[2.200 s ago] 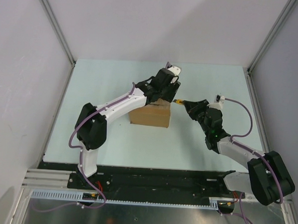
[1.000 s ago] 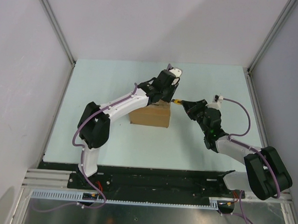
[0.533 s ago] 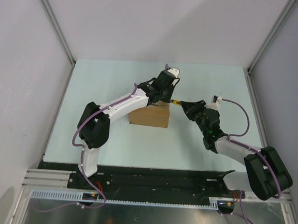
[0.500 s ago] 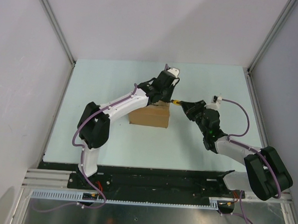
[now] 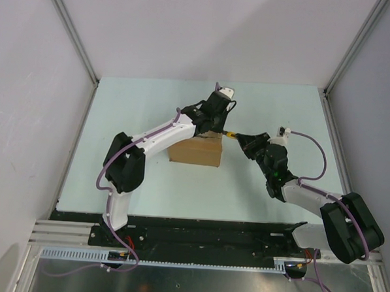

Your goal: Unpack the express box

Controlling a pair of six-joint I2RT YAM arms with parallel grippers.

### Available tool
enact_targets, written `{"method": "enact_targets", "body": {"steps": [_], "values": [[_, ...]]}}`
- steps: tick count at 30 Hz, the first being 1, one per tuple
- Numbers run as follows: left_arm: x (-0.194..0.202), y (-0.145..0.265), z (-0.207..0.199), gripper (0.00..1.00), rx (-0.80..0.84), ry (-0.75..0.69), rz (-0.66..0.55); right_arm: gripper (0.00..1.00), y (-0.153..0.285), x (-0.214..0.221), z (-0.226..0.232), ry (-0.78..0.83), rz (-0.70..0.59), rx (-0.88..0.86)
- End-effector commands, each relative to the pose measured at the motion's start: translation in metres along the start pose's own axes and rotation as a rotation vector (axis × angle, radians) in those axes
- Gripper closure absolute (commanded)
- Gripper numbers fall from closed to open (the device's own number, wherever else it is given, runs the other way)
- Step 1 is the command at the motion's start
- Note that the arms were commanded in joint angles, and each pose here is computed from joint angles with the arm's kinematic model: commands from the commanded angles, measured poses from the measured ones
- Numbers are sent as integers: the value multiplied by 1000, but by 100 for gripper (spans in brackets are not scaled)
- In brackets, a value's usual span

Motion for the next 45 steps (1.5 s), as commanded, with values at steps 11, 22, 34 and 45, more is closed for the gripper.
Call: {"method": "enact_targets", "body": {"steps": [11,22,34,45], "values": [[73,-22,24,76,-168,-18,311,100,15,18,10,-56,115,-52],[74,-24,24,76,-180,-13,322,100,22,24,10,-54,148,-27],[75,-24,25,76,-188,-13,323,100,30,26,12,-60,153,-34],[74,-24,25,76,-189,-11,320,100,34,30,11,-44,169,-29]]}}
Point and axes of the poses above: each gripper's point midway between its finger pads, its own y axis back along the fingers, its own z axis along the line the jaws close on, x = y × z, the point moved 7 cm from there along y, back along the fingers, and after that the axes turned 8 degrees about y, right-handed, at the moved point
